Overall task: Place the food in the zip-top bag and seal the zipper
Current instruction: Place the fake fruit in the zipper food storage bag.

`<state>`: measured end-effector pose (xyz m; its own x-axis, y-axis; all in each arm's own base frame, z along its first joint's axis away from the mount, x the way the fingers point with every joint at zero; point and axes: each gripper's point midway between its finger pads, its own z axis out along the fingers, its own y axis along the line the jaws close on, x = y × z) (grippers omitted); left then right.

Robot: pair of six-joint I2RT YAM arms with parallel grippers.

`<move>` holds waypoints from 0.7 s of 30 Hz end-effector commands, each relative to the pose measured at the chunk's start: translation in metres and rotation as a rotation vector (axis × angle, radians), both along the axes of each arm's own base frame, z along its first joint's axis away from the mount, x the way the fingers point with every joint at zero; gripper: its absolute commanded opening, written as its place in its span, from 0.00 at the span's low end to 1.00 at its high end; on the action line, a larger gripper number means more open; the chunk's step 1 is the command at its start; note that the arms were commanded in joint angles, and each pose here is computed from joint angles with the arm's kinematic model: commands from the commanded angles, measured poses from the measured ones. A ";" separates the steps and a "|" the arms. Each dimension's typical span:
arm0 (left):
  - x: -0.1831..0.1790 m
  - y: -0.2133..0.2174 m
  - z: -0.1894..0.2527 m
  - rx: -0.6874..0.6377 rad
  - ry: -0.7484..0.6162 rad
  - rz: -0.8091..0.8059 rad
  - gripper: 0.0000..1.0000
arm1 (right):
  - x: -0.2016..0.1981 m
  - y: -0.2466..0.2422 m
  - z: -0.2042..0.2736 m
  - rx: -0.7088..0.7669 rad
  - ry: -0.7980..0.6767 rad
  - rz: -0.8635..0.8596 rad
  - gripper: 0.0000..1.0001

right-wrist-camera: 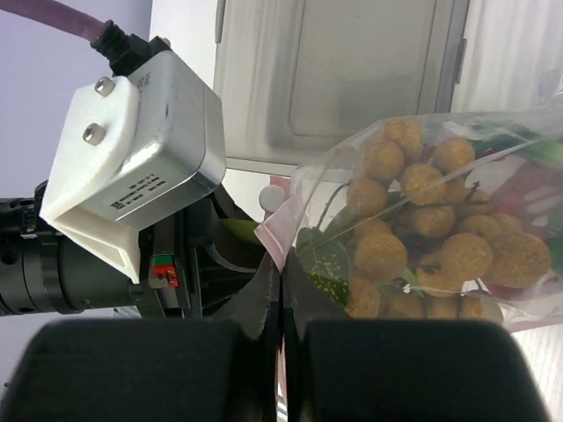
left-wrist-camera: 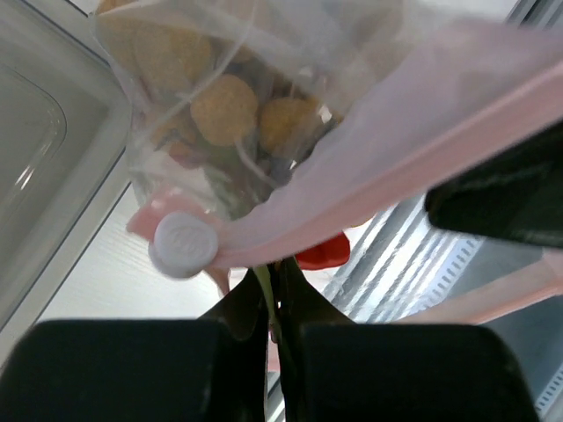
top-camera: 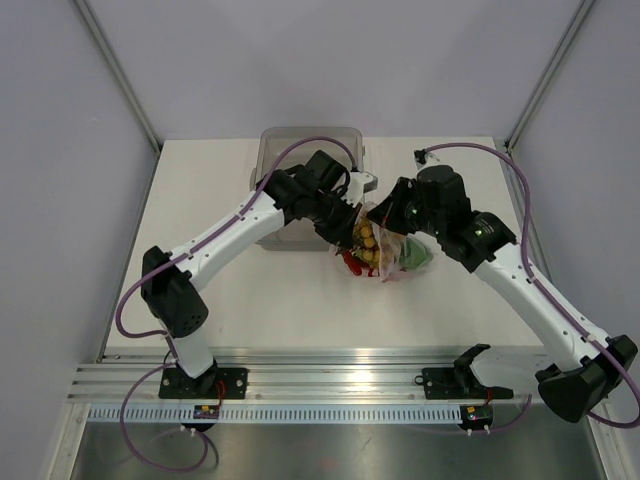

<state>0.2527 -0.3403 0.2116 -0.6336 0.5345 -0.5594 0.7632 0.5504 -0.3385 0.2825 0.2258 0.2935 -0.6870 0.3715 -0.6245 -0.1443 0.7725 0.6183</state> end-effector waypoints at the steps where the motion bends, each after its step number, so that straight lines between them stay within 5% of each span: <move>1: 0.013 -0.017 0.036 -0.111 -0.061 0.053 0.00 | 0.012 0.020 0.030 0.103 -0.078 -0.020 0.00; 3: 0.013 -0.018 0.041 -0.117 -0.058 0.053 0.10 | 0.016 0.019 0.026 0.103 -0.071 -0.051 0.00; 4: 0.012 -0.016 0.038 -0.100 -0.045 0.051 0.45 | 0.018 0.016 0.024 0.098 -0.070 -0.077 0.00; 8: 0.006 -0.007 0.050 -0.089 -0.061 0.049 0.80 | 0.018 0.004 0.026 0.103 -0.088 -0.132 0.00; 13: -0.010 0.008 0.071 -0.128 -0.095 0.048 0.81 | 0.018 -0.002 0.028 0.102 -0.102 -0.161 0.00; 21: -0.022 0.050 0.070 -0.149 -0.111 0.223 0.58 | 0.019 0.000 0.025 0.101 -0.094 -0.155 0.00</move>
<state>0.2225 -0.3064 0.2740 -0.6364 0.3984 -0.6605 0.7312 0.5843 -0.3521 0.2960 0.2244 0.2912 -0.6219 0.4781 -0.6202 -0.0545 0.7637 0.6433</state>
